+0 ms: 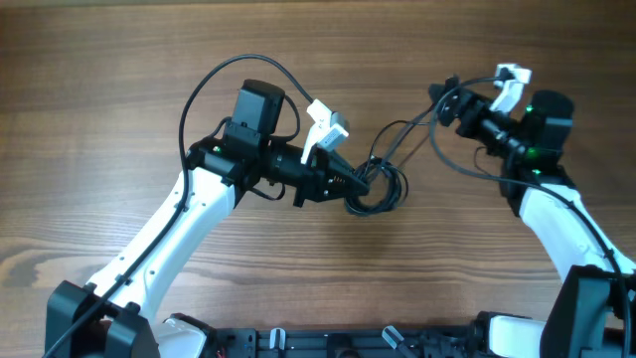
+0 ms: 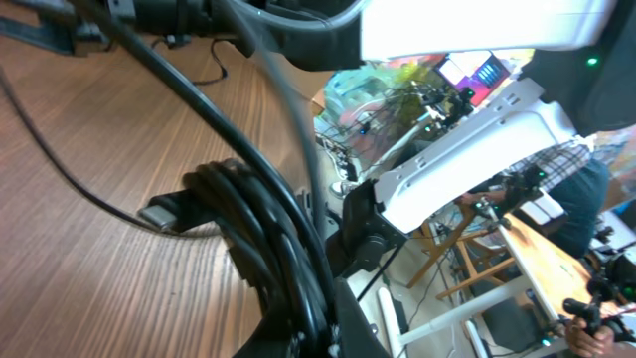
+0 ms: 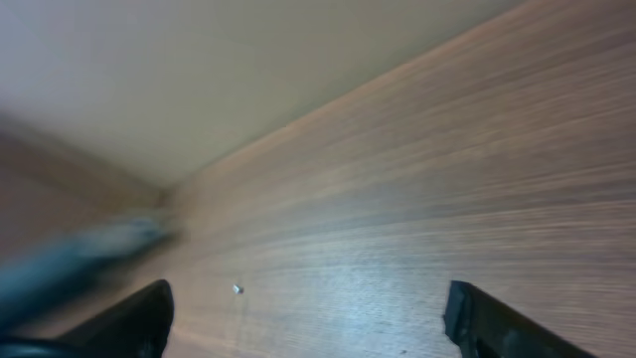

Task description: Untangle cables

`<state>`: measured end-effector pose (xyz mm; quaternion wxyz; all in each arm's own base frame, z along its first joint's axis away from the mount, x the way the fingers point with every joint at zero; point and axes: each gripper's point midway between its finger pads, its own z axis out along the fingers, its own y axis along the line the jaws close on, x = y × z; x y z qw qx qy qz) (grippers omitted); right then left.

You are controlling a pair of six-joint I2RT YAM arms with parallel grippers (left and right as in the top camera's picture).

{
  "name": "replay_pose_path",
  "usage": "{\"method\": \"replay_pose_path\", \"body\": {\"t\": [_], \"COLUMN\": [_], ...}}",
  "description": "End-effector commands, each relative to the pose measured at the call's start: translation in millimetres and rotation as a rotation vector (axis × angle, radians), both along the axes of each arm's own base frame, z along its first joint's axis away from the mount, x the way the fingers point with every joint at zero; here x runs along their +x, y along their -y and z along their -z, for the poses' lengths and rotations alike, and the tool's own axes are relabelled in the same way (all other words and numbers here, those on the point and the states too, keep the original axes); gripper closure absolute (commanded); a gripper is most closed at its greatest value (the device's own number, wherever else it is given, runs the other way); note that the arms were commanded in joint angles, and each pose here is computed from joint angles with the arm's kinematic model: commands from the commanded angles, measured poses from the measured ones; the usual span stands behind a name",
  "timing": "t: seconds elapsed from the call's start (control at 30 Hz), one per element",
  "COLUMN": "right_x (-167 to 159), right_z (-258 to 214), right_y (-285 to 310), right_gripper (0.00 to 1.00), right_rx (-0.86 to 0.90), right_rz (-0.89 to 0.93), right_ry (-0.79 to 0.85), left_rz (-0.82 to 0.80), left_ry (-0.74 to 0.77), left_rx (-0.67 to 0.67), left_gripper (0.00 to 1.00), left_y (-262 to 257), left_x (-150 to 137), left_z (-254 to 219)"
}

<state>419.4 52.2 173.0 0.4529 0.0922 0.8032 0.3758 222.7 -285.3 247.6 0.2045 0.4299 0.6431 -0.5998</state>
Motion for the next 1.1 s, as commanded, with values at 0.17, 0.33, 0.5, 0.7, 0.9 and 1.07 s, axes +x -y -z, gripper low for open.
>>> {"method": "replay_pose_path", "body": {"t": [0.17,0.33,0.5,0.7,0.9,1.07], "right_x": [-2,-34,-63,-90,-70,-65], "right_z": [33,55,38,55,38,23], "right_y": [36,7,-34,-94,-136,-141], "right_gripper": [0.00,0.00,0.00,0.00,0.00,0.00], "right_rx": [-0.014,0.085,0.359,0.577,0.807,0.879], "right_rz": [0.179,0.039,-0.153,-0.082,0.110,0.082], "right_ry": [-0.166,-0.340,-0.477,-0.860,-0.984,-0.987], "left_rz": [-0.061,-0.366,-0.434,-0.395,-0.272,-0.264], "left_ry": [-0.033,-0.133,-0.336,-0.419,-0.337,-0.295], "left_rx": [0.043,0.297,0.408,0.193,0.076,0.059], "left_gripper": [0.96,0.96,0.96,0.96,0.96,0.96], "left_y": [-3,-22,-38,-45,-29,-26], "left_x": [7,51,42,57,49,51], "left_z": [-2,40,59,18,-9,-13]}}
